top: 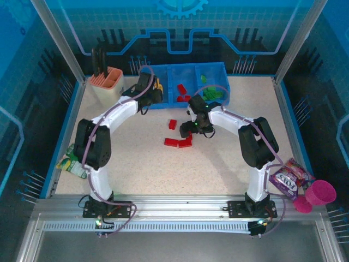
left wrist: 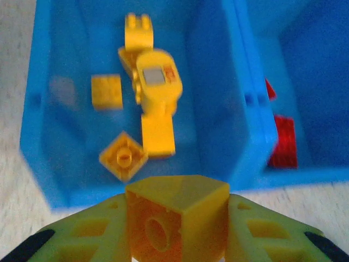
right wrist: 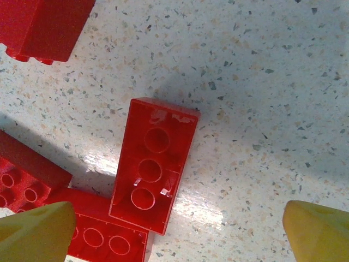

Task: Sort the legos into containers by color
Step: Place the lego in the container, then pick up the lego from the center of the table, then place the lego in the container, then pick up the lego from the center of the table.

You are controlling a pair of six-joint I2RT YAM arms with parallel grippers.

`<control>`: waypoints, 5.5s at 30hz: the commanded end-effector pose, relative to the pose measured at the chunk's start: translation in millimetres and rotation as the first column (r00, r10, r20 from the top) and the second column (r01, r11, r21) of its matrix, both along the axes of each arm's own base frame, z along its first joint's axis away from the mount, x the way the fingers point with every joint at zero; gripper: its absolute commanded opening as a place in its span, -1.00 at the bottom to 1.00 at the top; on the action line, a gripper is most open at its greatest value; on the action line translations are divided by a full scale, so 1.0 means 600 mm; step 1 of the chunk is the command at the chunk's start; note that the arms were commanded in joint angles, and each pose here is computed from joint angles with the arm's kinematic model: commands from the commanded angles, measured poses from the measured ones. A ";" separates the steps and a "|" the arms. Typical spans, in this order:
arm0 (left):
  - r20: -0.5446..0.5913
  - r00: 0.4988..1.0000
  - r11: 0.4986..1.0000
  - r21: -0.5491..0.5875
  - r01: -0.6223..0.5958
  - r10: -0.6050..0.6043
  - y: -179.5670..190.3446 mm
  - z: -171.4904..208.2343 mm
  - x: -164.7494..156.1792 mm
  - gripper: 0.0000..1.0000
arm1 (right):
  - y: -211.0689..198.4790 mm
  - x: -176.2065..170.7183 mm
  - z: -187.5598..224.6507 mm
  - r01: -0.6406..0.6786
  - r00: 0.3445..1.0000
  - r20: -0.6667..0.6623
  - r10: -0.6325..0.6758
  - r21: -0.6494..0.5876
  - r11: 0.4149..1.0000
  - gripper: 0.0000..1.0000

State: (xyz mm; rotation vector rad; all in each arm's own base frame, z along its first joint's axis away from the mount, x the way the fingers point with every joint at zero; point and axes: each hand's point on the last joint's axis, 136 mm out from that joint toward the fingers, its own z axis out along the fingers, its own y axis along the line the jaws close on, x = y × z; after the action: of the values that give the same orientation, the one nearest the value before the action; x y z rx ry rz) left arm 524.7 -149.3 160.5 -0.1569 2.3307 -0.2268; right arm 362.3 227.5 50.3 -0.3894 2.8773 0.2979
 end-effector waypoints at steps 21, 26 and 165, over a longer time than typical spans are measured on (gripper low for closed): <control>-0.041 0.999 0.999 0.047 0.006 -0.004 0.017 -0.090 0.163 -0.04 | 0.013 0.002 -0.016 -0.007 0.999 -0.042 0.006 -0.021 1.000 0.84; 0.001 1.000 0.999 0.045 0.013 -0.013 0.019 -0.055 0.153 0.27 | 0.019 0.007 -0.022 -0.003 0.999 -0.046 0.002 -0.017 1.000 0.67; 0.291 0.954 0.997 0.061 0.055 -0.071 0.167 0.231 -0.374 0.90 | 0.038 0.233 0.148 0.049 0.936 0.351 -0.009 -0.104 0.993 -0.41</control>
State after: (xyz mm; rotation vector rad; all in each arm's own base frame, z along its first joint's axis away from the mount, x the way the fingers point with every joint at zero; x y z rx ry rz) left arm 295.4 -52.9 295.7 -0.0342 2.0604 -0.2312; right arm 482.6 260.2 133.6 -0.3074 2.5813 0.1106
